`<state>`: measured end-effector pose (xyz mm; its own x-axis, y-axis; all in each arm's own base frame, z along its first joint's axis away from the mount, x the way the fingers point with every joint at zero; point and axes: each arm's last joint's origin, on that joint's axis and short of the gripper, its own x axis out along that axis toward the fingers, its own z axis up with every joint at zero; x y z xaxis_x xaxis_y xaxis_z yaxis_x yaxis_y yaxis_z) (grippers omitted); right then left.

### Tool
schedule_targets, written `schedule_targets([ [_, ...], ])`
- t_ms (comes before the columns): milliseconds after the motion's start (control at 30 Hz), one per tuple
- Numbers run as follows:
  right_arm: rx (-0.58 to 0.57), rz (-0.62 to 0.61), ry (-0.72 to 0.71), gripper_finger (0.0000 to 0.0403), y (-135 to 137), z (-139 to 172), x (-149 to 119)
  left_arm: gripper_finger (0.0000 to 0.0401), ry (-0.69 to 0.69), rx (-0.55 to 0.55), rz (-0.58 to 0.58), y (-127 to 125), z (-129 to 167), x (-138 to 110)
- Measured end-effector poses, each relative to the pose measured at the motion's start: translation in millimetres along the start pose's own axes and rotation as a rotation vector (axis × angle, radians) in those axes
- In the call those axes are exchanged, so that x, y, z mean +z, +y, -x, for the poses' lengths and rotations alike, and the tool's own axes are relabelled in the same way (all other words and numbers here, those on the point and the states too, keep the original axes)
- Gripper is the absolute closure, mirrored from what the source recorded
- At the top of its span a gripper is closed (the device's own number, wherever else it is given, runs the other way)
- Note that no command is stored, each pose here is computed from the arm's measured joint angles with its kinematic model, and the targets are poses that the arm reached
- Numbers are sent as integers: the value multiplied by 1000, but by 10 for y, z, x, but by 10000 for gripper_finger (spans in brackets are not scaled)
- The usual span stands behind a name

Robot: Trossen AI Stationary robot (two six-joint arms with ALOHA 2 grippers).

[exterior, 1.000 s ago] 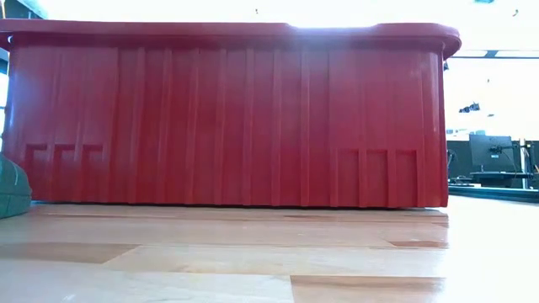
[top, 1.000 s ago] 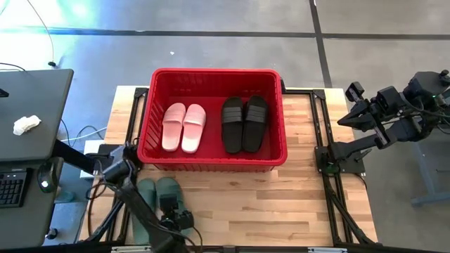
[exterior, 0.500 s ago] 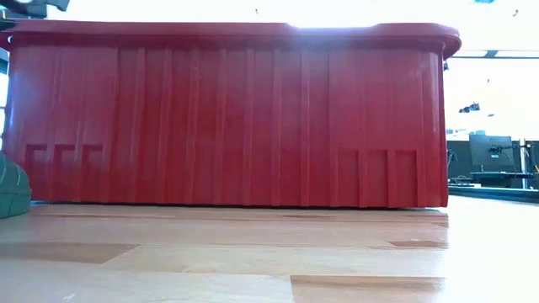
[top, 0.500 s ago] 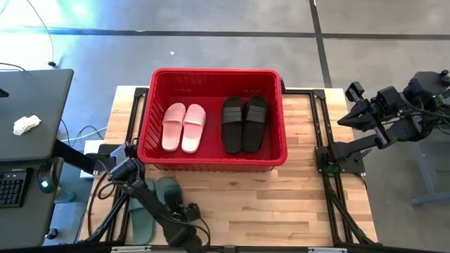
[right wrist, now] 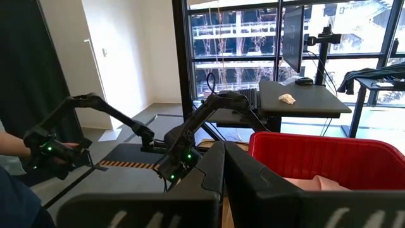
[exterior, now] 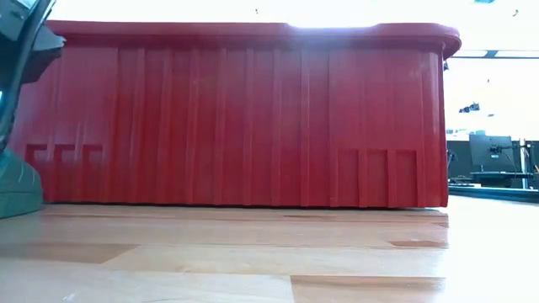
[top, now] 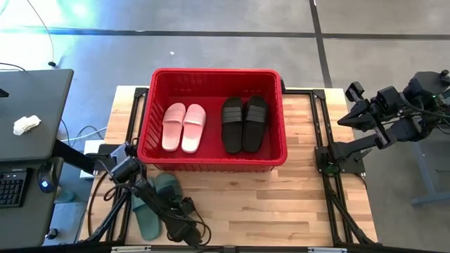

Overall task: Pick and place slides into bin
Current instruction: Put the green slide into the red bin

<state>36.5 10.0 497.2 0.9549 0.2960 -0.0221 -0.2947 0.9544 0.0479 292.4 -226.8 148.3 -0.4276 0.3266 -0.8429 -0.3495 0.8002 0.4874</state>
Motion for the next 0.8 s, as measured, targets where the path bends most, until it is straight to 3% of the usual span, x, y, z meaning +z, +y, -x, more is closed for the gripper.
schedule_targets([
  [333,0,0,0,402,0,0,0,181,-133,63,39,20,-12,33],
  [500,0,0,0,402,0,0,0,190,-83,94,98,42,-131,9],
  [633,0,0,0,402,0,0,0,231,-62,98,147,49,-180,1],
  [800,0,0,0,402,0,0,0,315,-70,99,147,43,-163,6],
])
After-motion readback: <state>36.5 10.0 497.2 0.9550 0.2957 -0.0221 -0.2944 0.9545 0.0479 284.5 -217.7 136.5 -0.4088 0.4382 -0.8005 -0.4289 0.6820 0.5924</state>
